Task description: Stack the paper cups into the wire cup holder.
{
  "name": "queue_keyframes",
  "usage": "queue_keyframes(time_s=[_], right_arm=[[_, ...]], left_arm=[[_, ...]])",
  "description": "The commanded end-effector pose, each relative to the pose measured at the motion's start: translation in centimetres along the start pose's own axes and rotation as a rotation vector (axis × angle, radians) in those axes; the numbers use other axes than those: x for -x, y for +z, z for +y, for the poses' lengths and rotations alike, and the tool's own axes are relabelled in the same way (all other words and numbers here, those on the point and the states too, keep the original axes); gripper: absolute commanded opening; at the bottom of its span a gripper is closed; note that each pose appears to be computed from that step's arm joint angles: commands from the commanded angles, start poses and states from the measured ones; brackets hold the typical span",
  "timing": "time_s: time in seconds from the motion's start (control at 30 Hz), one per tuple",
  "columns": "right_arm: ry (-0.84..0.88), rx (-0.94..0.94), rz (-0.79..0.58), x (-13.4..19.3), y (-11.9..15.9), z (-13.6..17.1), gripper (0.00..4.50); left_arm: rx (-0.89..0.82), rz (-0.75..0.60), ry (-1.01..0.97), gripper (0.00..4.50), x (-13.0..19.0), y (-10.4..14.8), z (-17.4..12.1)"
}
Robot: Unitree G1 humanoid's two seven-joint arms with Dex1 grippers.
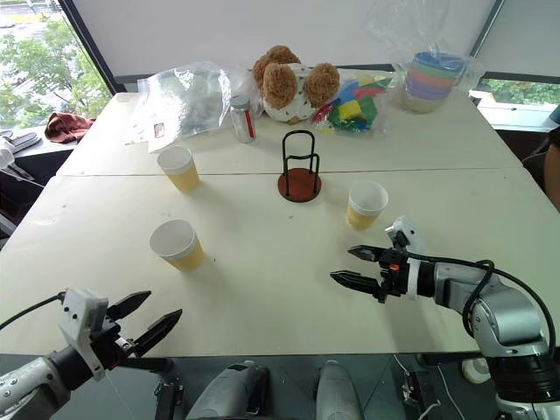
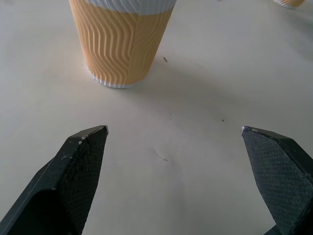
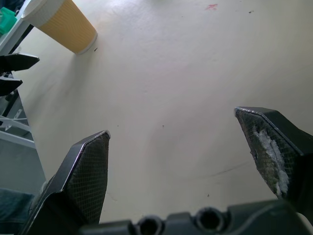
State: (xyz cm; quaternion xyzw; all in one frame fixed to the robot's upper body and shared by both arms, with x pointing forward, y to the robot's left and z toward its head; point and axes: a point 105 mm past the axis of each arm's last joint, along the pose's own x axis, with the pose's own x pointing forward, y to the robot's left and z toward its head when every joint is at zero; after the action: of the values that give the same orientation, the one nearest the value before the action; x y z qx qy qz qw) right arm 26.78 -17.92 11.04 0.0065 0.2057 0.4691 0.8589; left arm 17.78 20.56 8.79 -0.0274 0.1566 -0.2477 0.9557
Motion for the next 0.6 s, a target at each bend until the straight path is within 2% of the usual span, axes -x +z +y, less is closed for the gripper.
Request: queue_keyframes(time_s=[0.03, 0.43, 0.6], right_arm=[[0.038, 0.037, -0.027, -0.5, 1.0, 1.0, 4.45], [0.046, 0.055, -0.037, -1.0, 1.4, 1.3, 4.45], [0.072, 0.066, -0.043, -1.9, 1.9, 1.6, 4.45]], left_arm=[[-0.013, -0.024, -0.02, 4.5, 0.0, 0.9, -0.7], [-0.014, -0.023, -0.031, 4.5, 0.0, 1.0, -1.0], [-0.004, -0.016, -0.1, 4.5, -0.4, 1.2, -2.6]])
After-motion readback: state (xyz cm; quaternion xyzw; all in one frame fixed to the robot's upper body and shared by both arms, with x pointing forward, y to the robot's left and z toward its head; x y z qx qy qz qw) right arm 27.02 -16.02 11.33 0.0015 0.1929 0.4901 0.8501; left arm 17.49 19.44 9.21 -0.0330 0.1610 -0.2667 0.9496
